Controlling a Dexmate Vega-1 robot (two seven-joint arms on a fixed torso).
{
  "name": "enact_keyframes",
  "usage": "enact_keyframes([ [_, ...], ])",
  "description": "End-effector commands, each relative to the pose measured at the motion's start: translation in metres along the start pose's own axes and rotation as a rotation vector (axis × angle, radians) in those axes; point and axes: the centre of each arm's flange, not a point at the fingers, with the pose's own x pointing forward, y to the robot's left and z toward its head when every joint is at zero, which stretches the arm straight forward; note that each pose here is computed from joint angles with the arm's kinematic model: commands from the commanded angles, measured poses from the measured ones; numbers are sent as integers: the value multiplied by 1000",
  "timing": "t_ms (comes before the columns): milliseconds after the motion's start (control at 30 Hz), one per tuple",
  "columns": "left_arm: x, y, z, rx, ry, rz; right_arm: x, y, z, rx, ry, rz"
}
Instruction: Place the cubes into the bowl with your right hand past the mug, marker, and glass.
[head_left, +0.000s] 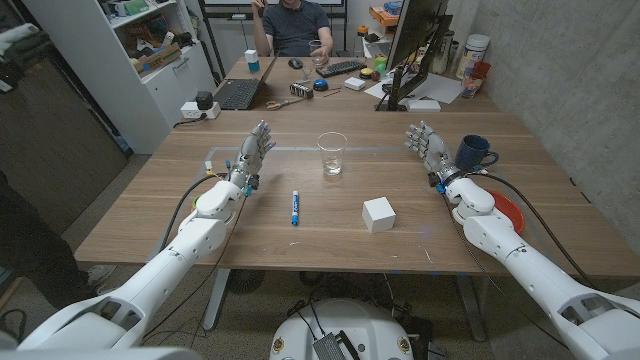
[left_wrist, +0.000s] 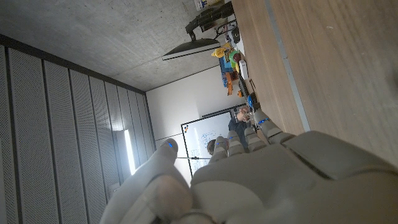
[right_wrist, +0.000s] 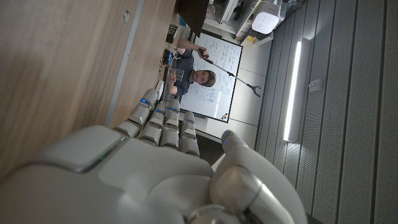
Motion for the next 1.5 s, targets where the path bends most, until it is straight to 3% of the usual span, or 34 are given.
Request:
enact_keyframes([
  [33,5,0,-5,3,11,2,0,-3,7,-47,-8,15],
  [500,9,-2,-6,1,14,-14,-29,4,35,-212,-80,52],
  [767,11,-2,-7,5,20,-23,-48,7,49,-337,-94,44],
  [1000,15,-4,-7,8,25,-33,-57,12,63,-381,-97,95],
  [1200,18,-3,-7,17,30,-39,-72,20,77,-517,-125,90],
  [1500,20,-1,-8,16,32,-37,-98,28,83,-692,-136,90],
])
